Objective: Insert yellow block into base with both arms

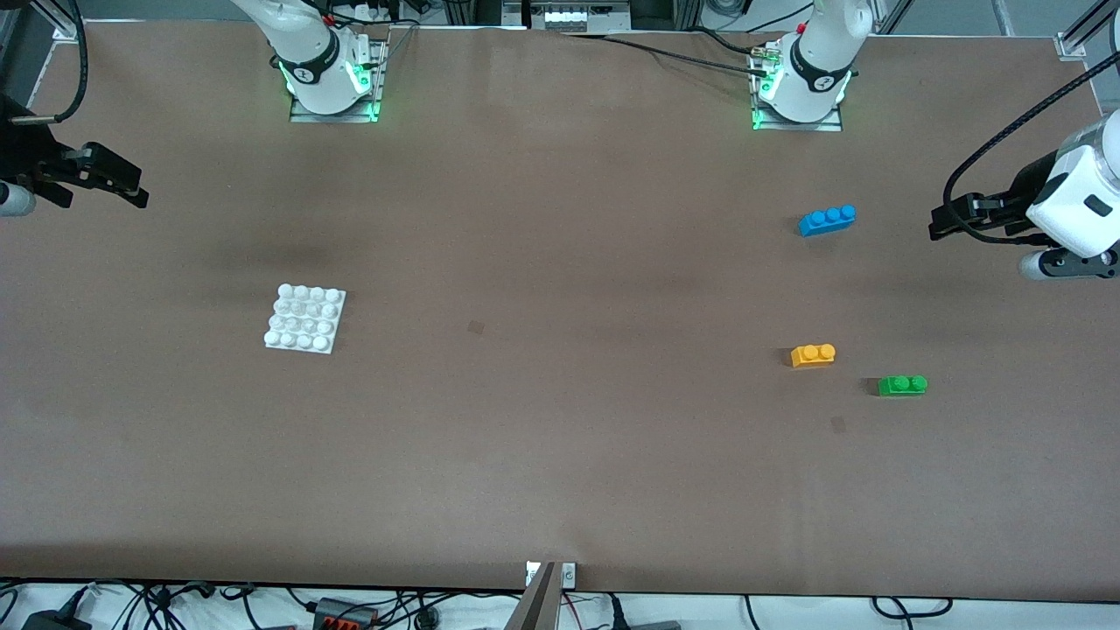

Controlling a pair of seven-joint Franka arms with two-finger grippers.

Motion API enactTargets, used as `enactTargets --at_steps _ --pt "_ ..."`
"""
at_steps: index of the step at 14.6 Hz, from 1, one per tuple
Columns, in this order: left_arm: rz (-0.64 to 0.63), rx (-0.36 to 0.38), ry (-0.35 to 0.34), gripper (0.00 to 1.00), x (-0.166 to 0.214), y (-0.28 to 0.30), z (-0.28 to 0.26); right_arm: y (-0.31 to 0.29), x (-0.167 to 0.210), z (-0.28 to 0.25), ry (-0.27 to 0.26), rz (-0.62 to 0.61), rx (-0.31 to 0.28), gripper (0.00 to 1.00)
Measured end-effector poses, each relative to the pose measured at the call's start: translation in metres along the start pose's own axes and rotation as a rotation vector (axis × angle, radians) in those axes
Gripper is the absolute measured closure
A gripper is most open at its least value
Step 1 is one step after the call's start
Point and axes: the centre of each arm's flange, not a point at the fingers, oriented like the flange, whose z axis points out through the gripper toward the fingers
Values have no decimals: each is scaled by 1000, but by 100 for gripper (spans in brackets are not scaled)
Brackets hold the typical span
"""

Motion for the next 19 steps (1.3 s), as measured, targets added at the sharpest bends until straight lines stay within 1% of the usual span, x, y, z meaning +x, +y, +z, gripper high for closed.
enactTargets --at_steps 3,8,19 --pt "0 0 -3 0 0 0 0 -5 4 1 -1 -7 0 0" --pt "0 1 -5 0 -1 0 0 -17 5 2 -3 81 0 0" --pt "0 1 -5 0 -1 0 0 -17 5 3 -5 86 0 0"
